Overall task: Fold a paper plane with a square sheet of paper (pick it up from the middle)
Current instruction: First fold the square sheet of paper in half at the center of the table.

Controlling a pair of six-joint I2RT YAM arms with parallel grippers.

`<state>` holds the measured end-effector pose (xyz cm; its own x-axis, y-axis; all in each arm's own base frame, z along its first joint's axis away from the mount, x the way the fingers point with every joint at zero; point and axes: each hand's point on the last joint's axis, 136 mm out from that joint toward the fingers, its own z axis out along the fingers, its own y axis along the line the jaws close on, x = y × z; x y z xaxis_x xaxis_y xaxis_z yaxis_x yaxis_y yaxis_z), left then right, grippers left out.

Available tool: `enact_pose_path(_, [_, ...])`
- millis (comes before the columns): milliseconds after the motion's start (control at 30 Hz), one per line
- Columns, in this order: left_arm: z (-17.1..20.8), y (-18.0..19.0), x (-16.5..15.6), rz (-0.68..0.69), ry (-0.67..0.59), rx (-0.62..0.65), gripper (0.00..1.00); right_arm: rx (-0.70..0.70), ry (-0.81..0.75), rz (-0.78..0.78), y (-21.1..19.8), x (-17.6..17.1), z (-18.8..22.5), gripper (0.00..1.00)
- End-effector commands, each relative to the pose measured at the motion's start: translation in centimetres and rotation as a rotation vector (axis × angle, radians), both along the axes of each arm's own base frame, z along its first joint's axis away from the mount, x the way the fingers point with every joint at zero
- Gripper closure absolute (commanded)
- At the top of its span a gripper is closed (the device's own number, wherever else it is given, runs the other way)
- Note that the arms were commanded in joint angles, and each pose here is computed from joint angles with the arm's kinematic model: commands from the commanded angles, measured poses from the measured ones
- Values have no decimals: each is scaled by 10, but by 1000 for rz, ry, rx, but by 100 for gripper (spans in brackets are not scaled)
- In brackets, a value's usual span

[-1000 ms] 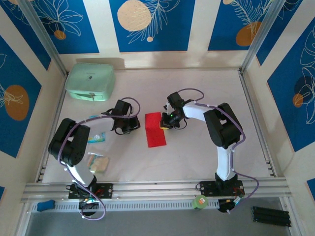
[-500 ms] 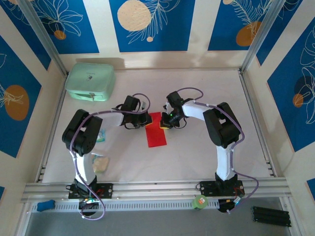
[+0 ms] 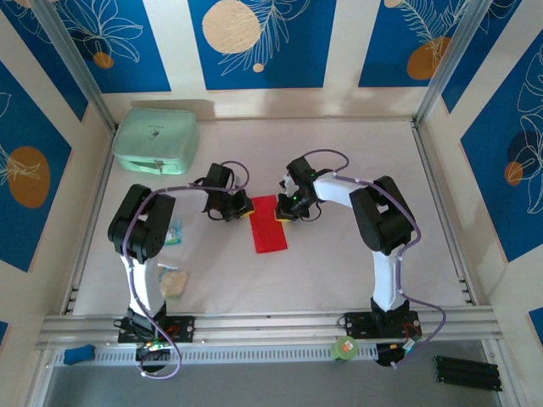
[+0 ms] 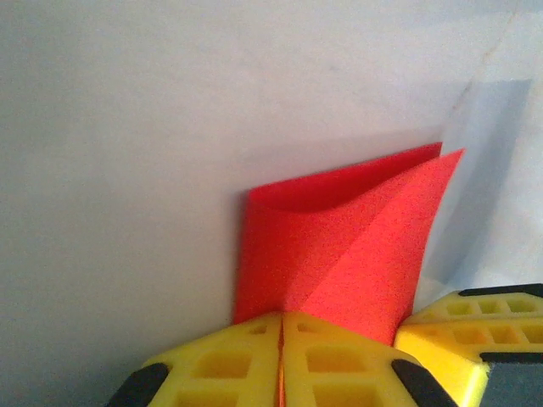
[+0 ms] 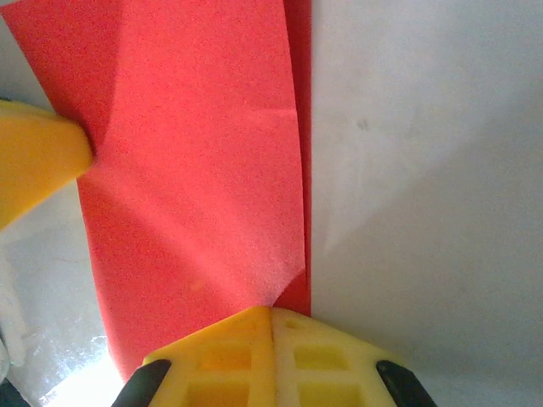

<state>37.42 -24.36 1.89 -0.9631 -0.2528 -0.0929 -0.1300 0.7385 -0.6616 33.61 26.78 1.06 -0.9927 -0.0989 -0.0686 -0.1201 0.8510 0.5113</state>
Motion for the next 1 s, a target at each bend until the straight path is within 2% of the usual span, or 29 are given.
enact_pose_path(0, [-19, 52, 3, 97, 42, 105, 89, -321, 165, 45, -66, -46, -77, 96])
enact_pose_path(267, [55, 20, 14, -8, -142, -56, 88, -212, 149, 126, -42, -46, -65, 96])
enact_pose_path(367, [64, -1, 7, -44, -156, -114, 88, -198, 141, 160, -36, -48, -63, 96])
enact_pose_path(567, [41, -17, 1, -57, -102, -92, 88, -178, 128, 207, -29, -51, -61, 96])
enact_pose_path(800, [11, -3, -1, -14, -21, 10, 88, -169, 129, 215, -27, -52, -61, 96])
enact_pose_path(967, [-10, 21, 0, 47, 43, 144, 88, -189, 130, 211, -30, -51, -63, 96])
